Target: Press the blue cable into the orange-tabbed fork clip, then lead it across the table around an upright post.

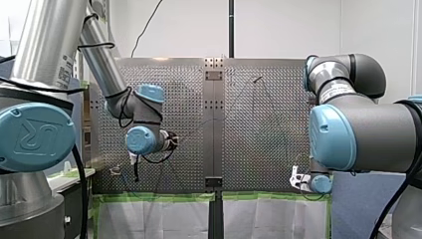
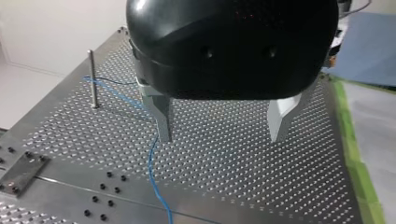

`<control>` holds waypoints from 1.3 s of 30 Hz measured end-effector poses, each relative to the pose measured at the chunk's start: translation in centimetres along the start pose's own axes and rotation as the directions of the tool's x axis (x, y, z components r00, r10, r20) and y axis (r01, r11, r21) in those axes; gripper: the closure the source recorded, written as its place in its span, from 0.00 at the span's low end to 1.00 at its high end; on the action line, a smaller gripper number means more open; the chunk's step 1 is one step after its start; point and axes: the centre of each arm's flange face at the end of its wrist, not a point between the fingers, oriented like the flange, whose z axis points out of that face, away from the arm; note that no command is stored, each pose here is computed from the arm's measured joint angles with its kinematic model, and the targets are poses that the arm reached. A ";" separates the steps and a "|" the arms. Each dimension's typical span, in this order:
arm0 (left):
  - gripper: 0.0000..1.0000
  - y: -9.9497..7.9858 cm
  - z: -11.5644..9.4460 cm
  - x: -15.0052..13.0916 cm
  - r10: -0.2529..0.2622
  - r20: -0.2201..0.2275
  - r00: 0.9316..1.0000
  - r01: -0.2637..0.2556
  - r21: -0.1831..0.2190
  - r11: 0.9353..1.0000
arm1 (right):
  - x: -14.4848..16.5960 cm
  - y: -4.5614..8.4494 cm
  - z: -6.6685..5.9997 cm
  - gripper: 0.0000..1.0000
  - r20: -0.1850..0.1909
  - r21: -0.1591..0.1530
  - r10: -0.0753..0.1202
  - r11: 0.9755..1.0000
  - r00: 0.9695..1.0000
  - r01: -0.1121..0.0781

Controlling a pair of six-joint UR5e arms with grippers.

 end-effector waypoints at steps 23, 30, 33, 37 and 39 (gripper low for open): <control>0.01 0.2 -0.3 0.2 0.006 -0.009 1.000 -0.006 0.002 1.000 | 0.0 0.0 0.0 1.00 0.001 0.000 0.000 1.000 1.000 0.000; 0.01 0.2 -0.3 0.2 0.006 -0.009 1.000 -0.006 0.002 1.000 | 0.0 0.0 0.0 1.00 0.001 0.000 0.000 1.000 1.000 0.000; 0.01 0.2 -0.3 0.2 0.006 -0.009 1.000 -0.006 0.002 1.000 | 0.0 0.0 0.0 1.00 0.001 0.000 0.000 1.000 1.000 0.000; 0.01 0.2 -0.3 0.2 0.006 -0.009 1.000 -0.006 0.002 1.000 | 0.0 0.0 0.0 1.00 0.001 0.000 0.000 1.000 1.000 0.000; 0.01 0.2 -0.3 0.2 0.006 -0.009 1.000 -0.006 0.002 1.000 | 0.0 0.0 0.0 1.00 0.001 0.000 0.000 1.000 1.000 0.000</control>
